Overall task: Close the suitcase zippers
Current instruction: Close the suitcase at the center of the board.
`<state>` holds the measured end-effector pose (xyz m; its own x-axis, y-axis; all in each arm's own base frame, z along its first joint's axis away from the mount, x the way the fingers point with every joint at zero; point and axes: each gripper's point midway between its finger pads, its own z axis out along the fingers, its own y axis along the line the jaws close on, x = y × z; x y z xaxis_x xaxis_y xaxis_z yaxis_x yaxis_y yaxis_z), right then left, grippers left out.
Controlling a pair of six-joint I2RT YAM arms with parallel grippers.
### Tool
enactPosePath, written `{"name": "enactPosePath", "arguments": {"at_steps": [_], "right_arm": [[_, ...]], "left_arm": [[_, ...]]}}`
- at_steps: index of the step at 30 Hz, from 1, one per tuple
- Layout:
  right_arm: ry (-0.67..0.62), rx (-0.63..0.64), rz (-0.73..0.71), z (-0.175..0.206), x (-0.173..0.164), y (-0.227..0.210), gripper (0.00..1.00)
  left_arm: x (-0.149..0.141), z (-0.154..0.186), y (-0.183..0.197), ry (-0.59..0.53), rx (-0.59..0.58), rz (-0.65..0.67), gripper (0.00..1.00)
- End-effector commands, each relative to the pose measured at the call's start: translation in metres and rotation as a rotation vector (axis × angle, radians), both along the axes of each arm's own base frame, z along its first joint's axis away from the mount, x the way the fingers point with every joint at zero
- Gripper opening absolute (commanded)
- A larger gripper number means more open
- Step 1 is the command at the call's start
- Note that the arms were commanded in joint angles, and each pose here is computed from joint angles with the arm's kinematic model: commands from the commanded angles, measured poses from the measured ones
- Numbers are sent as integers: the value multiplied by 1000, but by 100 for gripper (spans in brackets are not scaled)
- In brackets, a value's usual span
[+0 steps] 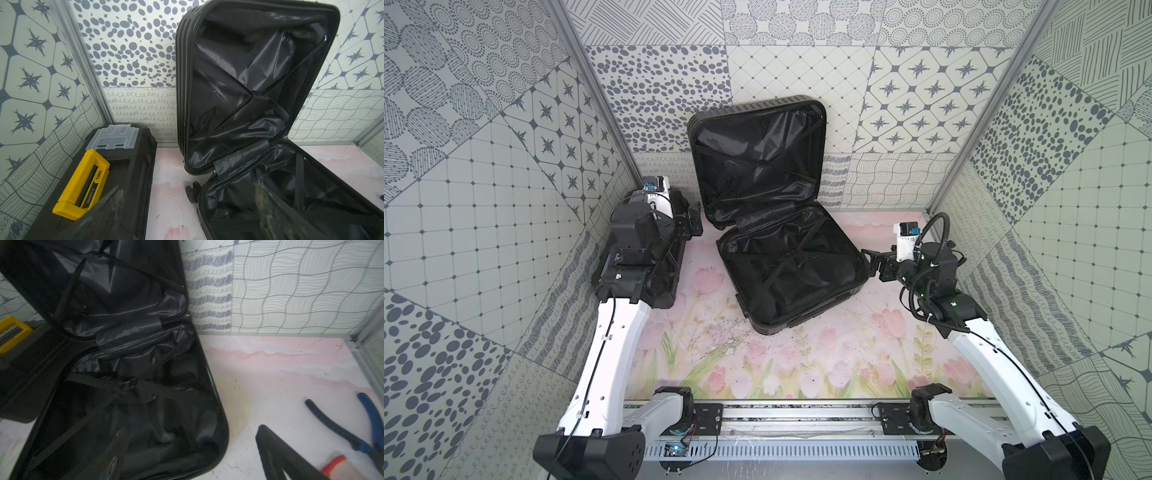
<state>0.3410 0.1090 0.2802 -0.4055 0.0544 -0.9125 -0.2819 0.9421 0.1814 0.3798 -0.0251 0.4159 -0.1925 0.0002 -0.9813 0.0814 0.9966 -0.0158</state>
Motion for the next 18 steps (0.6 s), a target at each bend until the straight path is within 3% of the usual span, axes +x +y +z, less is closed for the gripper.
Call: {"name": "enactPosePath", "arguments": {"at_steps": [1,10,18], "right_arm": [[125,15,-8,-15,-6,12,98],[413,127,-121,-52,-20,20,98],[546,159,-298,-84,-33,12,98]], "left_arm": [[20,-25,-9,164,29,-59,97],[106,-11,-8,89,-9,-78,92],[170,-7,-1,26,-19,-68,76]]}}
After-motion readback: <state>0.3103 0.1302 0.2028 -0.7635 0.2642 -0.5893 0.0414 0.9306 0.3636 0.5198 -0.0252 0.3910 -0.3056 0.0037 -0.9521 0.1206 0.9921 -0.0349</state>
